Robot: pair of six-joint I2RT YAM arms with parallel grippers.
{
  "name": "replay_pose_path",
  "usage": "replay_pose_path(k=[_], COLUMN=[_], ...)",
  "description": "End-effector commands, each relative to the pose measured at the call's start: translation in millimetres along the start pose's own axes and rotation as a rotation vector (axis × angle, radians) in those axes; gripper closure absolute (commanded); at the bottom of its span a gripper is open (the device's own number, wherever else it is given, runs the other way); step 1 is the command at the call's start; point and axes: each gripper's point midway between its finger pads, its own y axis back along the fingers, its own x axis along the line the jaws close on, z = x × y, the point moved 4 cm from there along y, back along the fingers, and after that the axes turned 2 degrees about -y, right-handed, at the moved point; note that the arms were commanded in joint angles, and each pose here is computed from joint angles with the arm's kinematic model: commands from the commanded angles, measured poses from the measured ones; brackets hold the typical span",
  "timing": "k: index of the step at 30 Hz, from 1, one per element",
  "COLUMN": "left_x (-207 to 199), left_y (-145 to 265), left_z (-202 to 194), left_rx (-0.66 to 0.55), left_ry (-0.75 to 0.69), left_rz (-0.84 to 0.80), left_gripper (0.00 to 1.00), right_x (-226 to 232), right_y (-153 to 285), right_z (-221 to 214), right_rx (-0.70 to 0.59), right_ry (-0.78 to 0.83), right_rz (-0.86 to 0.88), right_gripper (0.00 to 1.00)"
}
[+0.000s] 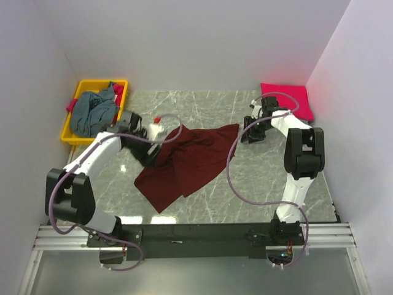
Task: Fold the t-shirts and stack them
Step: Flatten the tshirt out
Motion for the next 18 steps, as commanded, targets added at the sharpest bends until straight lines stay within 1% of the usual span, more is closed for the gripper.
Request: replay_pose_path(k=[1, 2, 3, 5, 6, 7, 8, 9, 11, 12, 14, 15, 18], left_x=[-1, -6, 1, 1, 6, 9, 13, 18, 21, 23, 22, 23, 23], left_y=[35, 32, 29, 19, 1, 2, -4, -22, -29, -40, -54, -69, -89], left_z=[107, 124, 150, 175, 181, 201, 207, 208, 222, 226, 230, 228, 233], left_rx=[-0.332, -0.354, -0.396, -0.421, -0.404, -0.449, -0.452, -0.428, -0.437, -0.429, -0.41, -0.39, -0.388], left_ry=[-0.215, -0.246, -0.268, -0.261, -0.252, -0.274, -0.276, -0.27, -0.298, -0.298, -0.305, -0.299, -0.304], left_rz=[0.024, 0.013, 0.025, 0.012, -0.009, 0.0, 0.007, -0.004, 0.001, -0.008, -0.021, -0.032, -0.024], left_gripper=[0.2, 0.2, 0.2, 0.19, 0.19, 0.16, 0.15, 0.15, 0.14, 0.13, 0.13, 0.12, 0.12], right_x=[32, 35, 35, 36, 35, 34, 35, 34, 34, 33, 35, 36, 38], right_y=[33, 34, 32, 28, 27, 22, 20, 16, 8, 2, -2, -4, -22], right_z=[30, 35, 44, 55, 59, 66, 69, 72, 81, 84, 92, 94, 94], right_rx=[-0.139, -0.148, -0.168, -0.194, -0.203, -0.209, -0.208, -0.21, -0.217, -0.222, -0.236, -0.229, -0.184], right_ry=[0.059, 0.033, 0.03, 0.018, 0.016, 0.012, 0.004, 0.003, 0.002, 0.004, -0.003, -0.006, -0.027], right_rz=[0.139, 0.152, 0.153, 0.157, 0.159, 0.162, 0.172, 0.174, 0.167, 0.166, 0.18, 0.195, 0.222], right_gripper=[0.45, 0.44, 0.41, 0.39, 0.38, 0.38, 0.37, 0.36, 0.34, 0.29, 0.26, 0.25, 0.27])
